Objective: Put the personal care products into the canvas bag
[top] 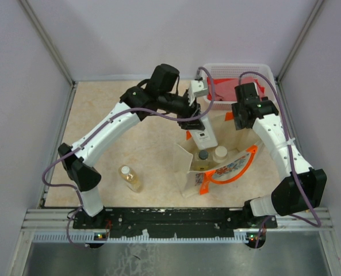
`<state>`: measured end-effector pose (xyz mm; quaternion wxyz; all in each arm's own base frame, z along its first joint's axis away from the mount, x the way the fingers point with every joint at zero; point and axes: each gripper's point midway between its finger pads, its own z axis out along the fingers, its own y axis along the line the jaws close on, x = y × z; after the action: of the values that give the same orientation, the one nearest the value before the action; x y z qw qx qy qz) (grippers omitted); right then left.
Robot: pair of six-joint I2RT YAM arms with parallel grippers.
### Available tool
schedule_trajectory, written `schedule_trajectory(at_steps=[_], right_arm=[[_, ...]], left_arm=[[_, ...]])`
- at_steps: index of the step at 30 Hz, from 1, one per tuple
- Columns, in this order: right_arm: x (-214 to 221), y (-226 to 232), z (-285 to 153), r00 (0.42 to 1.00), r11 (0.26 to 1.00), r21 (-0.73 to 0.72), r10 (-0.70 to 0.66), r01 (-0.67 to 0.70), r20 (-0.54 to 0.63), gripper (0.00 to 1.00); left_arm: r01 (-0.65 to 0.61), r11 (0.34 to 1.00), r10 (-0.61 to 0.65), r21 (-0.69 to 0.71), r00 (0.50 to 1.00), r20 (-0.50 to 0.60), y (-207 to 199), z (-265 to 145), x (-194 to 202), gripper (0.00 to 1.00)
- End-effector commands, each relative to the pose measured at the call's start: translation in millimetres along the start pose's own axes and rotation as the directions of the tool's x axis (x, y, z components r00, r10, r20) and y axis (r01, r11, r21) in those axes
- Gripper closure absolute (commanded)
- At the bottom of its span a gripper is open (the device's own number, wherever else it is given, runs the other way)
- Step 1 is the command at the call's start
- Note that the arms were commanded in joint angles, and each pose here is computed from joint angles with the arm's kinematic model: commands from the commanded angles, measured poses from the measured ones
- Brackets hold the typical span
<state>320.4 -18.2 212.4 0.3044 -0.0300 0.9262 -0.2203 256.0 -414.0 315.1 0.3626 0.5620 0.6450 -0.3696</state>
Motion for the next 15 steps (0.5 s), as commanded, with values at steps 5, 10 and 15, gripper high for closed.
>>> schedule_trajectory(at_steps=[5, 10, 15], right_arm=[[-15.4, -14.4, -5.5, 0.998, 0.998, 0.043, 0.04, -0.042, 0.042, 0.2], [-15.9, -13.7, -4.9, 0.998, 0.998, 0.042, 0.037, -0.039, 0.042, 0.2], [-16.7, -12.3, -4.0, 0.999, 0.999, 0.038, 0.036, -0.037, 0.041, 0.2]], left_arm=[[-0.136, 0.95, 0.094, -0.28, 0.983, -0.161, 41.0, 6.1, 14.8, 1.0], [-0.145, 0.952, 0.099, -0.268, 0.979, -0.178, 36.9, 12.1, 20.1, 1.0], [-0.138, 0.975, 0.108, -0.172, 0.979, -0.17, 15.4, 24.7, 22.9, 1.0]])
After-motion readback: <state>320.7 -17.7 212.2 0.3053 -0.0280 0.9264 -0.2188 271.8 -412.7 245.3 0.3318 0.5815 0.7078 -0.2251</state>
